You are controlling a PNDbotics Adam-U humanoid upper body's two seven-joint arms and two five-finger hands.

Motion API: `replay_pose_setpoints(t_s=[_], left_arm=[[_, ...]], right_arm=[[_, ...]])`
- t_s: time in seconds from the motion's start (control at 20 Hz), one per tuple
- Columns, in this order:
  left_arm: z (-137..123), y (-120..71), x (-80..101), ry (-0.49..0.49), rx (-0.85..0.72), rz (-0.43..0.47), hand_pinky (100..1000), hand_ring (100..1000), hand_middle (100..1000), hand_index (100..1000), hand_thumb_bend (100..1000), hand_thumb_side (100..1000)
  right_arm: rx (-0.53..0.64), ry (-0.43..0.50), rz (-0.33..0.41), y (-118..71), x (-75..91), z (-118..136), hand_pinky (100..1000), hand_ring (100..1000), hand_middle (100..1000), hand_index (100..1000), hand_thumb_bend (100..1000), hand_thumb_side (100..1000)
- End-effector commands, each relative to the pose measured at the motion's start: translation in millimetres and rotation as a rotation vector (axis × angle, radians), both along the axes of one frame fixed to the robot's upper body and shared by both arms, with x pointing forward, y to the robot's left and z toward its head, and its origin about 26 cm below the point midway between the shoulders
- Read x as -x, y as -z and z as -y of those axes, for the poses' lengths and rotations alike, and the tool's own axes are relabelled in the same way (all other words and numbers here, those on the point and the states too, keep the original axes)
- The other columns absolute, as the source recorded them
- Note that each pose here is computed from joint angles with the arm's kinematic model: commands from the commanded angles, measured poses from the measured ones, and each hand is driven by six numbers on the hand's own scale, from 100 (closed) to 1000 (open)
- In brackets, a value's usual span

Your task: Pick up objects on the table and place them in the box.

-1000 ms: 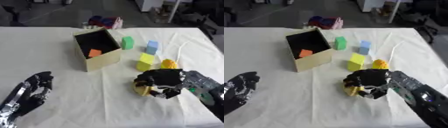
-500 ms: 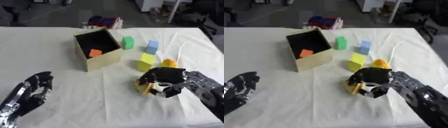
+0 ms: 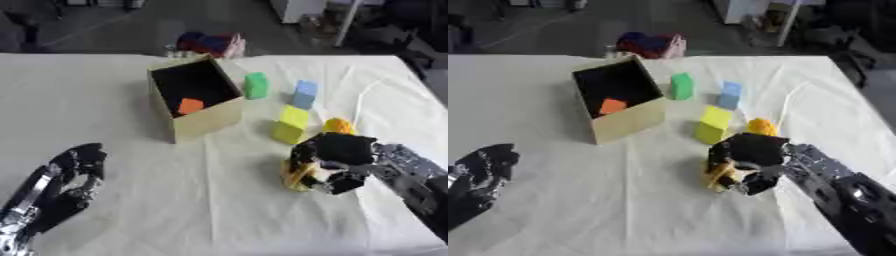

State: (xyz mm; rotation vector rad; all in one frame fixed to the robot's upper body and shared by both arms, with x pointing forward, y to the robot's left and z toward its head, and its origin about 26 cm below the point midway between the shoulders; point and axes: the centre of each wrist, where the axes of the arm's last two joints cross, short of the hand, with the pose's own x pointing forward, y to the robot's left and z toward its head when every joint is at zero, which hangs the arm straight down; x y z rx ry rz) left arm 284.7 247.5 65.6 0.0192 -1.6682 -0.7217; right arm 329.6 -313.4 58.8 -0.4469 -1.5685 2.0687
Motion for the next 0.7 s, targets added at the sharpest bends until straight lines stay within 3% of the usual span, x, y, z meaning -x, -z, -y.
replay_pose_setpoints(t_s=[0.05,0.1,0.35,0.7], left_arm=[[-4,-7.4,-0.8,-0.004,-0.011,0.026,832,811,730,873,100,461],[-4,-7.3,-0.7,-0.006,-0.011,0.026,832,811,730,873,100,462],[-4,-6.5,-0.3,-0.007,-0.011,0.024,832,811,730,873,100,459],[-3,-5.5,0.0,-0.001,-0.006,0.020,833,811,729,873,100,458]], right_arm=[[0.016,0.054,-0.033,-18.8,-3.6,19,438,402,386,513,100,452],[-0.008,0.075,-0.033,-27.1,-5.8,22,437,399,377,513,100,100],[-0.157,0.120,0.017,-87.6,-24.3,16,442,394,375,518,100,100],[-0.259,0.035,0.062,-156.6,-63.0,-27,446,392,378,525,100,100]])
